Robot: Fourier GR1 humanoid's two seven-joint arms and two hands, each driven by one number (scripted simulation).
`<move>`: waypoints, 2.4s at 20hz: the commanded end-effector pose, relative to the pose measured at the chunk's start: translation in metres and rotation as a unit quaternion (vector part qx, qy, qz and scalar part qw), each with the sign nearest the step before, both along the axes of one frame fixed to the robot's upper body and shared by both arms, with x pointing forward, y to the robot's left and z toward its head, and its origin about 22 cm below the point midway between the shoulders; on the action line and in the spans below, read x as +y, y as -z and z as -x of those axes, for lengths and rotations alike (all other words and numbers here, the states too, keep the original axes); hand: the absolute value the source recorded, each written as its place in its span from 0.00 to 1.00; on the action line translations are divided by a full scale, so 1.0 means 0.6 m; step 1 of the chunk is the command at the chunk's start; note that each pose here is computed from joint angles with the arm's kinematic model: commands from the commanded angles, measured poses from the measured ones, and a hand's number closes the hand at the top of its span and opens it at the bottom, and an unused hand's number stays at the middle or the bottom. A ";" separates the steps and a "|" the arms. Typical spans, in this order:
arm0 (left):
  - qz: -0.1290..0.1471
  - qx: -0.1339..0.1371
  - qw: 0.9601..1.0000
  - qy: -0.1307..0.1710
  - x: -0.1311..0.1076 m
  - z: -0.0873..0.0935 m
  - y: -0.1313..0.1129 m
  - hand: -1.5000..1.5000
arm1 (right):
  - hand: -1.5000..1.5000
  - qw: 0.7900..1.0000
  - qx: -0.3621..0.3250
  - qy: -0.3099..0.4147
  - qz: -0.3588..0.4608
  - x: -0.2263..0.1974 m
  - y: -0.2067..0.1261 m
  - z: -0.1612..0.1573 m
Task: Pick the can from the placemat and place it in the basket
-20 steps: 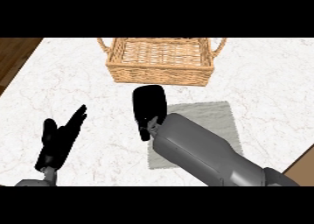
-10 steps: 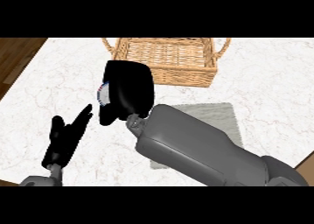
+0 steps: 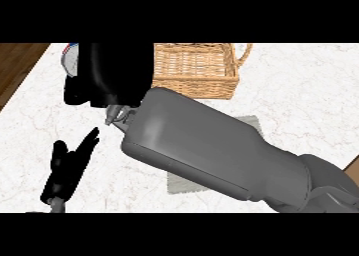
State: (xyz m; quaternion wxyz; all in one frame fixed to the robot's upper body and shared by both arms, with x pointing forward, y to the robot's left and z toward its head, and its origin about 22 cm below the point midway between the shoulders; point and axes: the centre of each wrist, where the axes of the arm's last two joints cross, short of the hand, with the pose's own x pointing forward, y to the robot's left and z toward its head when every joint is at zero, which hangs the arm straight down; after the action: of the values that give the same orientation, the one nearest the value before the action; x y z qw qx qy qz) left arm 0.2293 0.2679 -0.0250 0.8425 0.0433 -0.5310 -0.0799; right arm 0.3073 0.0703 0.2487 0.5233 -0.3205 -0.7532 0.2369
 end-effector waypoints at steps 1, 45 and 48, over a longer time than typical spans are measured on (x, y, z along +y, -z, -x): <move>0.001 0.046 0.999 -0.026 0.015 0.010 0.022 0.50 | 1.00 0.994 0.017 0.076 -0.079 0.027 -0.068 0.007; 0.001 0.041 0.998 -0.047 0.012 0.058 0.047 0.50 | 1.00 0.969 0.093 0.222 -0.063 -0.112 0.106 -0.217; 0.008 0.042 0.998 -0.051 0.017 0.021 0.028 0.50 | 0.00 0.971 0.093 0.218 -0.025 -0.101 0.079 -0.218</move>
State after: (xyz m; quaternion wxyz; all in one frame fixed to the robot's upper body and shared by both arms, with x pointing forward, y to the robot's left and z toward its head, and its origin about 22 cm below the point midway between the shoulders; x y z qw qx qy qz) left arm 0.2154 0.2792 -0.0226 0.8409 0.0686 -0.5346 -0.0487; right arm 0.4345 0.0114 0.2006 0.6443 -0.4130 -0.6371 0.0922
